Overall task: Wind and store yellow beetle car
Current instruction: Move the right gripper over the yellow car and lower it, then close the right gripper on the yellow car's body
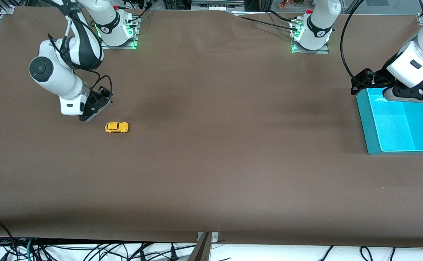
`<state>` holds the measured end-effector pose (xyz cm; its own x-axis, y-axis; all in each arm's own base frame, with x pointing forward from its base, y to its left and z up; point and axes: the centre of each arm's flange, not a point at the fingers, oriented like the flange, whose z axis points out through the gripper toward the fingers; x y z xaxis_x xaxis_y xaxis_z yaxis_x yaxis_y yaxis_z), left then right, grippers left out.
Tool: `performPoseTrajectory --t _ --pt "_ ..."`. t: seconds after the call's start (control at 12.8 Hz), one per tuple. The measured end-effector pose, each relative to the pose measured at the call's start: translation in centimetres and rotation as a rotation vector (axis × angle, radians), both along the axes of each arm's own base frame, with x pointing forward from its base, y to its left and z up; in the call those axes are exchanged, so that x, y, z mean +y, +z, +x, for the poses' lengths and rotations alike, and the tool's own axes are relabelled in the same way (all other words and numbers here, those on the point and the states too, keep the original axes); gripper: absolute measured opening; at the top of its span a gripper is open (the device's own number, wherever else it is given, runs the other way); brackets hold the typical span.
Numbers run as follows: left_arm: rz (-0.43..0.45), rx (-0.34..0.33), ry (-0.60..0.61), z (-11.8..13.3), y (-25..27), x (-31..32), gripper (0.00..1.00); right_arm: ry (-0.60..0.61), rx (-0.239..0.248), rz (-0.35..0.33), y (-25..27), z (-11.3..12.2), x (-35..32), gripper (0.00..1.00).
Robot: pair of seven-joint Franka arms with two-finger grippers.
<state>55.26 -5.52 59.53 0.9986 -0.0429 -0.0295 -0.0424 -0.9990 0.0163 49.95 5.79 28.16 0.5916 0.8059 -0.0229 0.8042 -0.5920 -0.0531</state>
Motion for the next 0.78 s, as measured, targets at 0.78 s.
performPoseTrajectory --t 0.78 --pt "0.0 0.0 0.0 0.0 0.0 0.0 1.0 0.598 -0.127 0.001 -8.0 1.5 1.2 1.0"
